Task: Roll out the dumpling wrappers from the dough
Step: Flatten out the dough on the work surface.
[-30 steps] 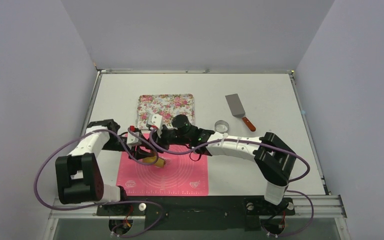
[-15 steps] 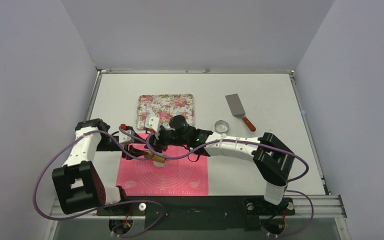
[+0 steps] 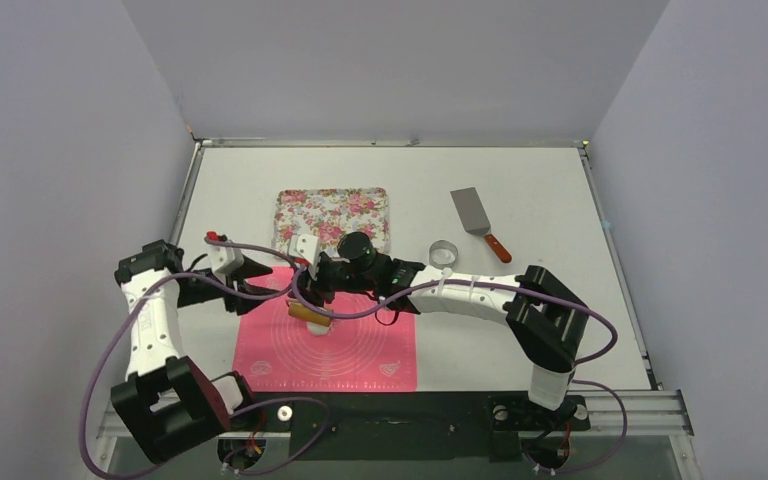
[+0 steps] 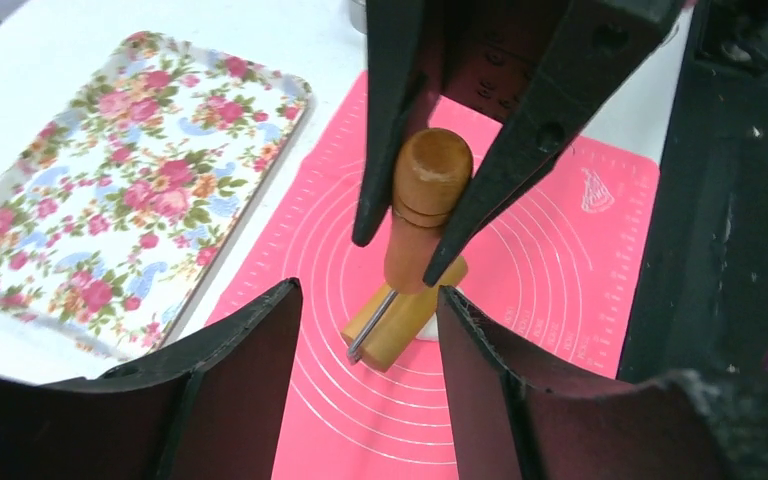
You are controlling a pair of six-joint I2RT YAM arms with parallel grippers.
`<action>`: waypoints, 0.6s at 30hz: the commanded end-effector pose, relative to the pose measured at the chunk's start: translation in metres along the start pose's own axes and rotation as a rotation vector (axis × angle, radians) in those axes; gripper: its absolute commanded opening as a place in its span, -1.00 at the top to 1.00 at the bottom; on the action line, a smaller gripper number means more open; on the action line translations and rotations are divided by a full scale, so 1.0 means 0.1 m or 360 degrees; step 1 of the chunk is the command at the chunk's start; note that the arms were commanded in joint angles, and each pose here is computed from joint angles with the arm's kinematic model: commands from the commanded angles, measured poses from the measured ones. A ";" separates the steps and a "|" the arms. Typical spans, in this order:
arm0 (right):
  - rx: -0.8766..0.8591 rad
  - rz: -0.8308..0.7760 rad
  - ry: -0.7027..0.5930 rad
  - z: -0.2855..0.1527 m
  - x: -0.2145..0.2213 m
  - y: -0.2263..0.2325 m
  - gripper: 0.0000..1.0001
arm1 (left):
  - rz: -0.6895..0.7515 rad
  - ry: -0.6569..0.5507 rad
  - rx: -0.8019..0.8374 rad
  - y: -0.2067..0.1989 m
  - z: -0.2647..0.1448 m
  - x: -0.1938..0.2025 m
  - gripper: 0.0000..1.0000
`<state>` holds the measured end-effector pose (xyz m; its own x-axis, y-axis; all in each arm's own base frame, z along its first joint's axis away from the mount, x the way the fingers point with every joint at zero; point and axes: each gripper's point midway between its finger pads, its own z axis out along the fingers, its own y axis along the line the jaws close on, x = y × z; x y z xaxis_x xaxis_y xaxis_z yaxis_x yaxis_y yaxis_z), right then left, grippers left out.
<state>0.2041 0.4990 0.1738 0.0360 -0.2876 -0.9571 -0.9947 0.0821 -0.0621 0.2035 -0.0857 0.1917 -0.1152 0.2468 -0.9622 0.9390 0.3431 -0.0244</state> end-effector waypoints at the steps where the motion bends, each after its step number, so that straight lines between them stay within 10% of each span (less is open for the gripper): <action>1: -0.0021 0.0046 -0.0034 0.00 -0.05 0.09 1.00 | -0.0312 -0.0077 -0.0302 0.24 -0.20 -0.23 0.00; 8: -0.0024 0.0050 -0.0006 0.03 -0.03 0.14 1.00 | -0.0737 0.0124 -0.1119 1.11 -0.72 -0.11 -0.01; 18: -0.0022 0.0038 0.0146 -0.04 0.32 0.26 1.00 | -0.0796 0.0092 -0.1067 0.95 -0.59 -0.09 -0.02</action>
<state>0.1981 0.5021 0.1706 0.0400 -0.2904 -0.9561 -0.9922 0.1016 -0.0724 0.2724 0.0010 0.2038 -0.5282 -0.0204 -0.8489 0.3952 0.8789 -0.2670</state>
